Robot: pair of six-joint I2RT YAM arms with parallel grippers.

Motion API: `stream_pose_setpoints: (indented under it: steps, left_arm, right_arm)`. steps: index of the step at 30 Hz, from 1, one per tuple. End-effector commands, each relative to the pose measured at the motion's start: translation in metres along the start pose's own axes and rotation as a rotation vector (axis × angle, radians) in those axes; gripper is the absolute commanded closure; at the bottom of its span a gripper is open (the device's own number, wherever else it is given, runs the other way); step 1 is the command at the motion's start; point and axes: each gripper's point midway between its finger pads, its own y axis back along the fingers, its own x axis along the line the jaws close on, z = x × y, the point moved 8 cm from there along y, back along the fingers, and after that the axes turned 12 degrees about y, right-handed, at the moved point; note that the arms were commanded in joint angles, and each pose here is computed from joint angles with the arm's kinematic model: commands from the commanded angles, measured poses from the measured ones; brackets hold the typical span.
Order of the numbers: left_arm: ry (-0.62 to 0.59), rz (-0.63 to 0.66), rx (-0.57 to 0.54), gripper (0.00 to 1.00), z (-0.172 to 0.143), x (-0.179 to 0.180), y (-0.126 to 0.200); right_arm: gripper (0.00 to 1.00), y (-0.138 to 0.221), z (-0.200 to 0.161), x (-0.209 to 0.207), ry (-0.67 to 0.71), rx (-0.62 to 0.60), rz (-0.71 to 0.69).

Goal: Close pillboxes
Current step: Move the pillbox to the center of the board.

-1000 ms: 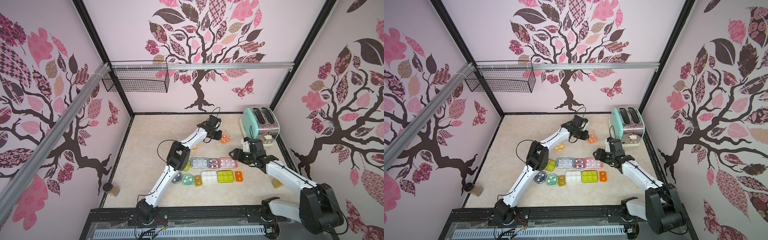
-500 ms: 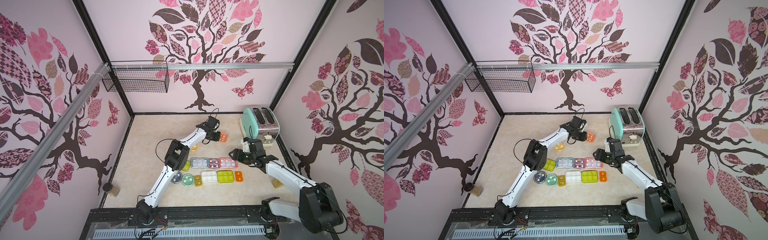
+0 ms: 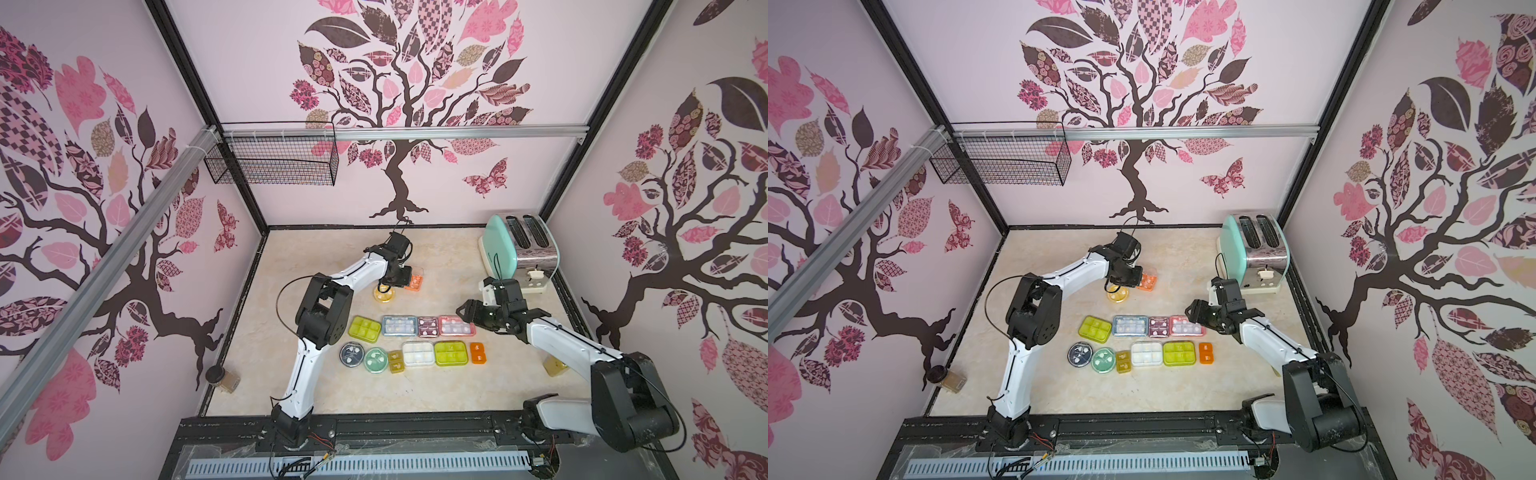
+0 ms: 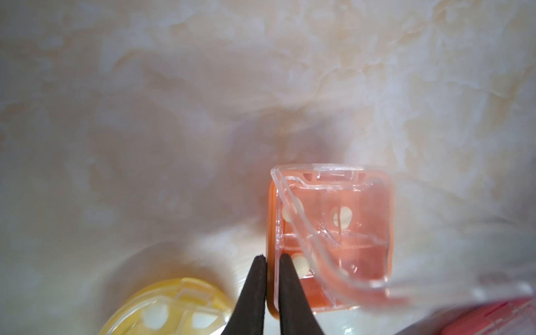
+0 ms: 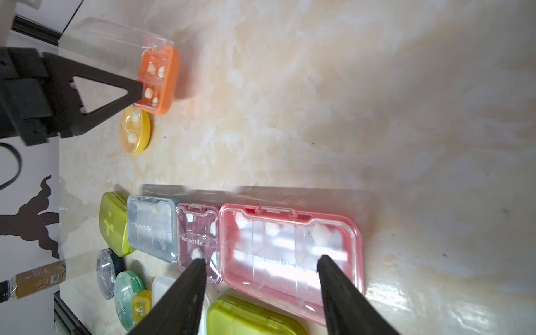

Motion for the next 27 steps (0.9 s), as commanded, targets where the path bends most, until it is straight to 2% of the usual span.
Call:
stream_pose_setpoints:
  steps: [1,11,20,23,27]
  left_arm:
    - [-0.001,0.017,-0.023,0.88,-0.007,0.007,0.003]
    - [0.031,-0.041,0.003,0.89,-0.028,0.004,0.0]
    - [0.015,-0.069,0.014,0.89,-0.041,-0.017,-0.003]
    - [0.0,-0.078,-0.007,0.81,-0.041,-0.02,-0.001]
    - [-0.005,-0.089,-0.018,0.77,-0.04,-0.022,0.004]
  right_arm:
    - [0.36,-0.001,0.005,0.0,0.015,0.004,0.007]
    - [0.36,-0.001,0.006,0.0,0.01,0.006,0.005]
    - [0.37,-0.004,0.008,0.002,0.003,0.002,0.017]
    - [0.37,-0.006,0.013,0.004,0.011,0.007,0.029]
    - [0.38,-0.012,0.024,0.012,0.033,0.017,0.052]
